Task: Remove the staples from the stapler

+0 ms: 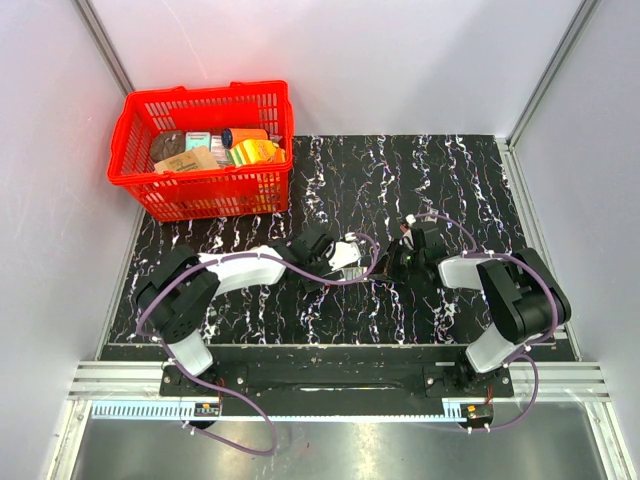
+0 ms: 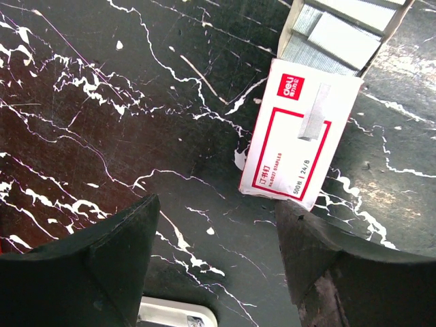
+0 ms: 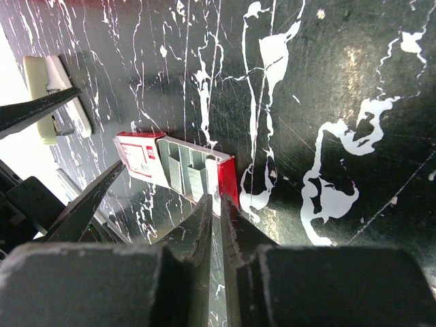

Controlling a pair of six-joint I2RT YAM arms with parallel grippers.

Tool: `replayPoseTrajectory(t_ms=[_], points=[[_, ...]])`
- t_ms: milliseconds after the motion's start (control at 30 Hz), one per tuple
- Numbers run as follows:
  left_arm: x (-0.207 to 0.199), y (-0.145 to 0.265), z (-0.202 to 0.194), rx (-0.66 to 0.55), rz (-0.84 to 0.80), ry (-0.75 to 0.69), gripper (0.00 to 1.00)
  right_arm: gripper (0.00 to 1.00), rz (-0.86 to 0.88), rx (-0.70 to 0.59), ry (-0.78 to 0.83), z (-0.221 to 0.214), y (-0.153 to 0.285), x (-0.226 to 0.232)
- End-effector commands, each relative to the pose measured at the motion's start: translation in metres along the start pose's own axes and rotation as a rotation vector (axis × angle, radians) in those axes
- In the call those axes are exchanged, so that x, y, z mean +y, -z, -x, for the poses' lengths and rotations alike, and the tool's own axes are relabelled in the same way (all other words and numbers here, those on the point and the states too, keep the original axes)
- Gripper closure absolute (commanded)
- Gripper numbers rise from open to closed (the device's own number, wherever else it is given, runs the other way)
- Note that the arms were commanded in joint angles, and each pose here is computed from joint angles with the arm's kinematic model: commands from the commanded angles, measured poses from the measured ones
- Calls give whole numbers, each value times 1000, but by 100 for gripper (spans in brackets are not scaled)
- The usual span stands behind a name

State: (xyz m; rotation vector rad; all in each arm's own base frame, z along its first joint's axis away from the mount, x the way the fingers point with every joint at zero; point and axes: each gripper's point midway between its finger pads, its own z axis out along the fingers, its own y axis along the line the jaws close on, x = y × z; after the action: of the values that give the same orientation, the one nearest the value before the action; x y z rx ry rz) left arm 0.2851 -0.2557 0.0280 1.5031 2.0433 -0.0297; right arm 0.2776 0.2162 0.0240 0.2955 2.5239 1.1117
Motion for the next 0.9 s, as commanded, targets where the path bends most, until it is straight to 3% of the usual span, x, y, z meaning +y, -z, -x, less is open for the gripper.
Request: replayPoseTrajectory(t_ms=[0,567,867], points=[[6,-5,11,-17,20,-27,27,86,31,26,15,-5,-6,8],[0,-6,21,-82,-33,-210,24,87,-20,79,102,3,-10,15],[3,-2,28,-127,-17,-247,21,87,-63,153,110,-18,-4,-2]])
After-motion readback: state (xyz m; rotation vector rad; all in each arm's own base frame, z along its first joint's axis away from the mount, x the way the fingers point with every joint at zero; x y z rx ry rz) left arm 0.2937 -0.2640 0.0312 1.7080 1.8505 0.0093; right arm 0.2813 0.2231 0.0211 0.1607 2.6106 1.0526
